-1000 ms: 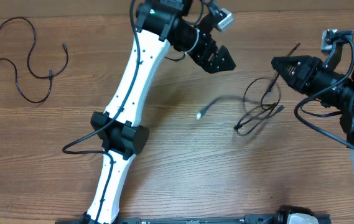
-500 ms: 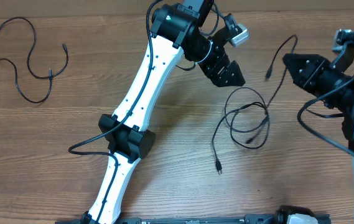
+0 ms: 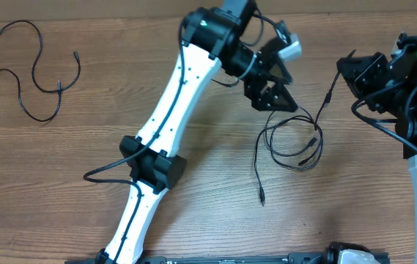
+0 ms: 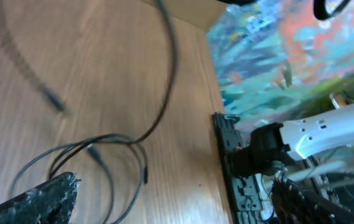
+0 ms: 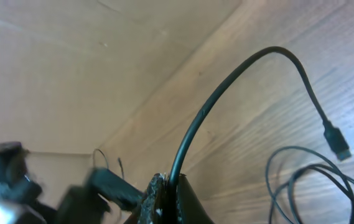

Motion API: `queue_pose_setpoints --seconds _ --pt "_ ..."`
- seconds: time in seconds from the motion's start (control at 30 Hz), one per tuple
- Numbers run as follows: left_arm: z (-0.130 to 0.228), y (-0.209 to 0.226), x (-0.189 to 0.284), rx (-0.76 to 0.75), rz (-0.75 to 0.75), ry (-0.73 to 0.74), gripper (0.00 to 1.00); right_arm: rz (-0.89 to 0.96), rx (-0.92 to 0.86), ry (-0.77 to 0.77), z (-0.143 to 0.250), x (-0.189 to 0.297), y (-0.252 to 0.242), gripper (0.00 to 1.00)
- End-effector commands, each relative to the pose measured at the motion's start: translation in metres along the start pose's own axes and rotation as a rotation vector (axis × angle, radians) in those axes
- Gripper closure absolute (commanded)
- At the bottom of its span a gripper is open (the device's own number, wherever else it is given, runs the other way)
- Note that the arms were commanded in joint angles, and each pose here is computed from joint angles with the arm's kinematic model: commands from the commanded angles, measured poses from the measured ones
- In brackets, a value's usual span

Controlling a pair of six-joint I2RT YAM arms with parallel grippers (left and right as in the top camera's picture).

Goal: Untangle cables

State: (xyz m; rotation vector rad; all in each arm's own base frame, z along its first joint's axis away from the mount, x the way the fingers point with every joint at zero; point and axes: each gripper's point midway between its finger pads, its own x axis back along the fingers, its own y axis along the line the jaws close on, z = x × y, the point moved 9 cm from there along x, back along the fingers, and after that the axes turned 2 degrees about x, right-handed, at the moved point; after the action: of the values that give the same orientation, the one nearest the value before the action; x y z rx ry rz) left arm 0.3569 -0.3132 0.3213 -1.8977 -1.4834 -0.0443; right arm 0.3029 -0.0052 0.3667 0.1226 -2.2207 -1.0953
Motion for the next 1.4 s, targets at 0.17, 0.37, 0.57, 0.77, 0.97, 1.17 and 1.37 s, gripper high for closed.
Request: queue_pose_setpoints --seconds 0.17,0.37,0.57,0.77,0.97,1.17,1.37 --pt "-0.005 -0.001 -0.053 -0.077 0.076 0.018 0.00 -0.057 -0.088 -0.024 -0.005 0.007 0.013 0.96" --pt "0.000 0.035 -0.070 0.050 -0.065 0.039 0.00 -0.064 -0.150 -0.068 -0.020 0.018 0.004 0.96" --pt "0.003 0.047 -0.086 0.060 0.026 -0.022 0.00 -0.065 -0.218 -0.107 -0.031 0.026 -0.005 0.96" --pt "0.010 0.063 -0.121 0.139 0.027 -0.042 0.00 -0.087 -0.229 -0.130 -0.036 0.028 -0.003 0.96" --pt "0.016 0.067 -0.148 0.195 0.033 -0.052 0.01 -0.087 -0.226 -0.133 -0.036 0.028 -0.002 0.96" --pt "0.019 0.077 -0.146 0.283 -0.086 -0.041 0.47 -0.043 -0.211 -0.143 -0.035 0.028 -0.008 0.95" --pt "0.024 0.085 -0.136 0.328 -0.108 -0.040 0.80 0.023 -0.212 -0.160 -0.034 0.027 -0.015 0.95"
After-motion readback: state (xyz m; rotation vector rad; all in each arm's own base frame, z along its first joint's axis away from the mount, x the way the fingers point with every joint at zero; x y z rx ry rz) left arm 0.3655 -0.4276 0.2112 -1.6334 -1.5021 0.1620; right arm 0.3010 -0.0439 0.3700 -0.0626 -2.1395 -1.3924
